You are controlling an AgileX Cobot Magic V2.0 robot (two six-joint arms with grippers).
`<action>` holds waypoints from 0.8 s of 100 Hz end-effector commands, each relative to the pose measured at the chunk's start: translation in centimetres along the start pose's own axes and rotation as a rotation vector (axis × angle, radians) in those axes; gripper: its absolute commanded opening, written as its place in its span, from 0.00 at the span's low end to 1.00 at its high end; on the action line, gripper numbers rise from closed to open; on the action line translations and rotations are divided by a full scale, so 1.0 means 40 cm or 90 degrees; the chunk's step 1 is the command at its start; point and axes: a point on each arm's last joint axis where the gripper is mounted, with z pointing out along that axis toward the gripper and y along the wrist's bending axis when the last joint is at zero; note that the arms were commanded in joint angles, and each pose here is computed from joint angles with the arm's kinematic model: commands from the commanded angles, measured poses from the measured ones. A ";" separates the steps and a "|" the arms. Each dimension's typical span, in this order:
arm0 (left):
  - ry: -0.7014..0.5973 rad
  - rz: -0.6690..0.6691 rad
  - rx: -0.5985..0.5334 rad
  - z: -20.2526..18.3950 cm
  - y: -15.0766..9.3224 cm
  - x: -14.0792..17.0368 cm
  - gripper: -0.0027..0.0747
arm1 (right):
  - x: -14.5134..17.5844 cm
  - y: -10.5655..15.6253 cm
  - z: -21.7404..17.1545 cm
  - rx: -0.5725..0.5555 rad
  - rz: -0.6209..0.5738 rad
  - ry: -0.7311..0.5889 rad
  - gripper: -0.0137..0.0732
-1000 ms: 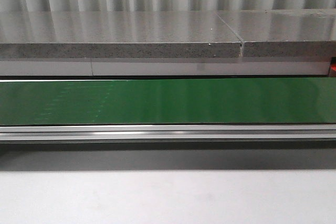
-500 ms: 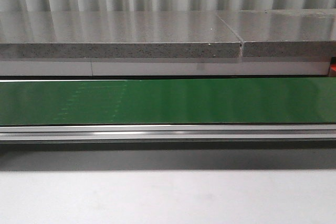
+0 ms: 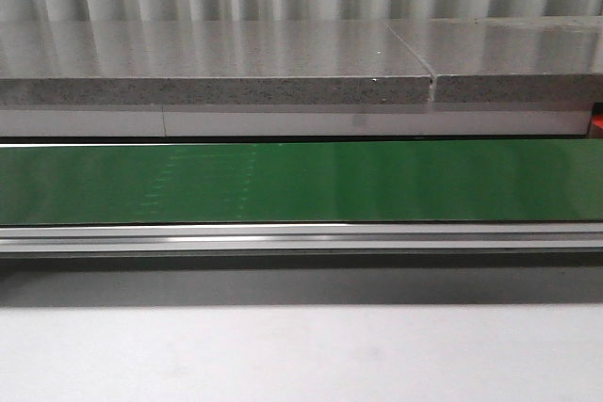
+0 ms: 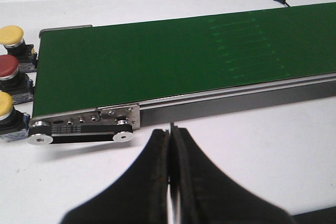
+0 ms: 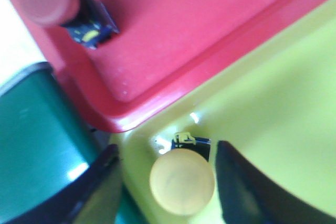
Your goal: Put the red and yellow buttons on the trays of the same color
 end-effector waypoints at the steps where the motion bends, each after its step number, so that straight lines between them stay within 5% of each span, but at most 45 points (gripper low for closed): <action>1: -0.050 -0.001 0.008 -0.010 -0.004 -0.030 0.01 | -0.023 0.039 -0.093 -0.027 -0.030 -0.081 0.47; 18: -0.050 -0.001 0.008 -0.010 -0.004 -0.030 0.01 | -0.001 0.103 -0.176 -0.066 -0.082 -0.119 0.24; 39: -0.050 -0.001 0.008 -0.010 -0.004 -0.030 0.01 | 0.050 0.211 -0.248 -0.139 -0.177 -0.141 0.10; 80: -0.050 -0.001 0.008 -0.010 -0.004 -0.030 0.01 | 0.139 0.337 -0.338 -0.248 -0.339 -0.177 0.08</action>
